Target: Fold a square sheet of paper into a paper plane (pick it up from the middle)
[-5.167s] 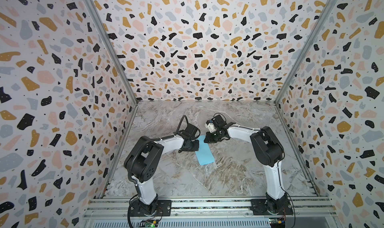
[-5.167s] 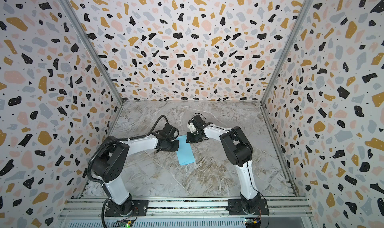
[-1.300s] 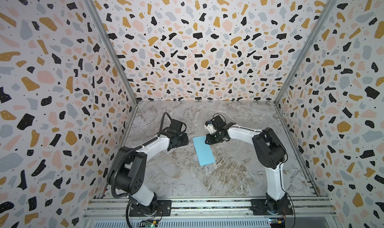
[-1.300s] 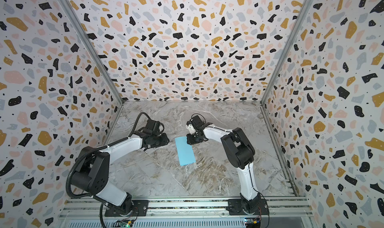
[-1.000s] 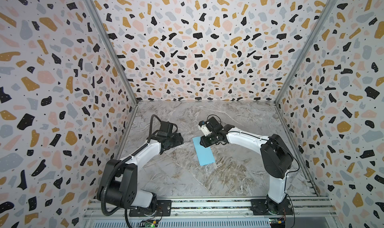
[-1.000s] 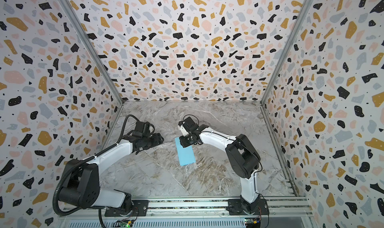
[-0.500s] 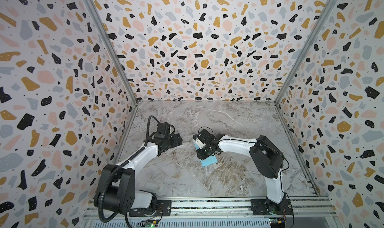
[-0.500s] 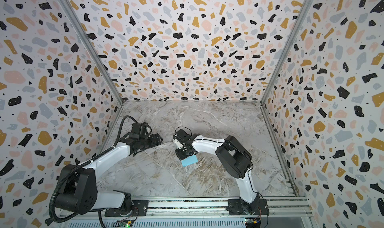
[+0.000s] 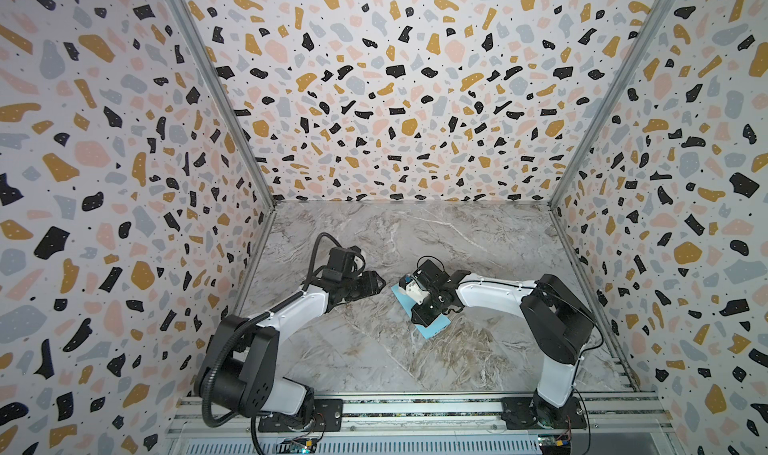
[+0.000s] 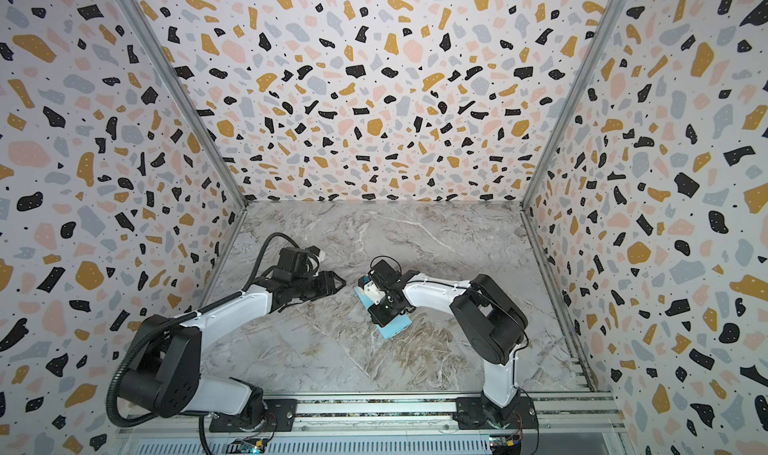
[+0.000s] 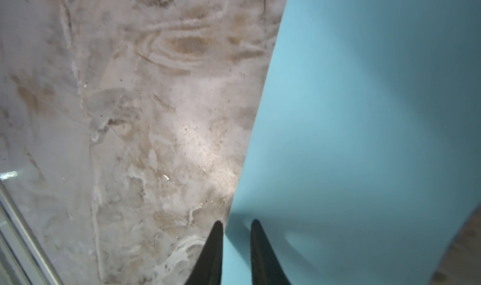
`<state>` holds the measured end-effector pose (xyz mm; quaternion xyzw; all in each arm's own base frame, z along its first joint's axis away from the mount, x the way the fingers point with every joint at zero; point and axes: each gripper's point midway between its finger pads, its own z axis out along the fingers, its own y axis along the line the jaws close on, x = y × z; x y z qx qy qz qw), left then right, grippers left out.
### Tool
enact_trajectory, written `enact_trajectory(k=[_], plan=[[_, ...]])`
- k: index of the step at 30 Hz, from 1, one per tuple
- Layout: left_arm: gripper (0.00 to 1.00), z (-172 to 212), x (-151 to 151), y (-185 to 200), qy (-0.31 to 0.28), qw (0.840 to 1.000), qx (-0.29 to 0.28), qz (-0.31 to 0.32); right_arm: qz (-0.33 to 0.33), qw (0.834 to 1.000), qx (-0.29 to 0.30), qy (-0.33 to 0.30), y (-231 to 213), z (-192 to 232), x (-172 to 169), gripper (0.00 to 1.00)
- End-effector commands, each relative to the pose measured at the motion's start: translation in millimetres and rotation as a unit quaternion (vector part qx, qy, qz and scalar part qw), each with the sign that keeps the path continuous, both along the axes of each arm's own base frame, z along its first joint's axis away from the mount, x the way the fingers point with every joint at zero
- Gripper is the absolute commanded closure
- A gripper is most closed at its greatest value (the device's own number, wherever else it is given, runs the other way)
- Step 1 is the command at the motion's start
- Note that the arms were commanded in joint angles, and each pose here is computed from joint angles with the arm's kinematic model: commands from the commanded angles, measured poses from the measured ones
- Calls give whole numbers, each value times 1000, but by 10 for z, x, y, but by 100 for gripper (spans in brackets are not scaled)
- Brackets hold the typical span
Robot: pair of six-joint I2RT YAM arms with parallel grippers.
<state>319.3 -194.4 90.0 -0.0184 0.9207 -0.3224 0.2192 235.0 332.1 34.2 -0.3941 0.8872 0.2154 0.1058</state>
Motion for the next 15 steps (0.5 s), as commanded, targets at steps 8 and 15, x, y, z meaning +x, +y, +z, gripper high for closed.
enact_trajectory(k=[8,15], plan=[[74,-45,-57,-727,9,996,-62,-71,-146,985,82,32,76,244,96,84],[84,-330,-103,-785,39,995,-36,-79,-162,983,70,49,78,126,136,87]])
